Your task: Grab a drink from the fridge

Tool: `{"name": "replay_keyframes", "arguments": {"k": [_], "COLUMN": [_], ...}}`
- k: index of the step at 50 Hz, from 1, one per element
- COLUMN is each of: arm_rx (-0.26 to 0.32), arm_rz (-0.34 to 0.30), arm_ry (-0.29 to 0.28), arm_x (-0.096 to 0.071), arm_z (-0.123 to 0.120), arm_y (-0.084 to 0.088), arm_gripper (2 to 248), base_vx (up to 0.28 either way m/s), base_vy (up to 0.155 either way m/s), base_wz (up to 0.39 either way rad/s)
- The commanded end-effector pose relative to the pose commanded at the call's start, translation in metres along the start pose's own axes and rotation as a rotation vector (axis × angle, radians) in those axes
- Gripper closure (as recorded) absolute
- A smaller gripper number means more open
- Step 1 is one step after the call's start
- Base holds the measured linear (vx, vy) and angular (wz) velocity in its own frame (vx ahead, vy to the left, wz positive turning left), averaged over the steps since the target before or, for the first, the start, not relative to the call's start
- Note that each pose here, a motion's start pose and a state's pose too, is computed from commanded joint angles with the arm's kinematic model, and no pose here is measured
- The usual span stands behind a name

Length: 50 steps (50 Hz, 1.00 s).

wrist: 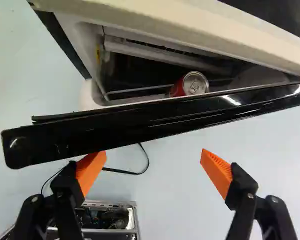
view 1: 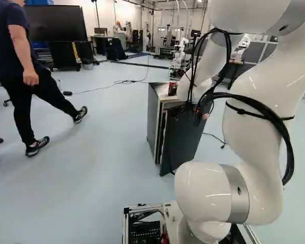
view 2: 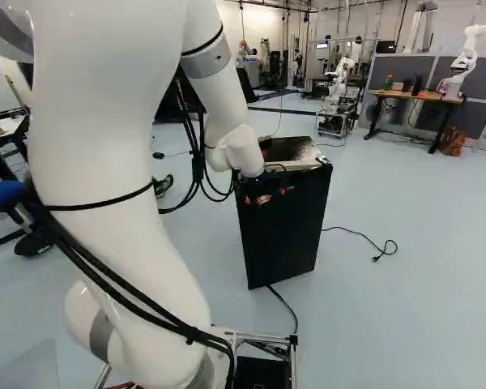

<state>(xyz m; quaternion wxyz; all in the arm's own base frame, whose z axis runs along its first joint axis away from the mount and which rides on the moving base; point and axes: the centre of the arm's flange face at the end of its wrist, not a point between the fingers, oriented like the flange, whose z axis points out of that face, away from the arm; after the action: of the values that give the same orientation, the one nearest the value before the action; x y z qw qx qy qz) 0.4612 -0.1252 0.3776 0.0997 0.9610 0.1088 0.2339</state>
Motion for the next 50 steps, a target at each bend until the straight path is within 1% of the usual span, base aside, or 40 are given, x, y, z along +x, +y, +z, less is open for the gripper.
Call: {"name": "replay_keyframes", "arguments": {"k": [50], "arm_rx": [-0.001], "arm_rz": [-0.018], "arm_ry": [0.025], "arm_x": [0.039], "arm_z": [0.023], "arm_y": [0.008], "arm_gripper": [3], "base_vx": [0.0], "base_vy": [0.0], "base_wz": [0.0]}}
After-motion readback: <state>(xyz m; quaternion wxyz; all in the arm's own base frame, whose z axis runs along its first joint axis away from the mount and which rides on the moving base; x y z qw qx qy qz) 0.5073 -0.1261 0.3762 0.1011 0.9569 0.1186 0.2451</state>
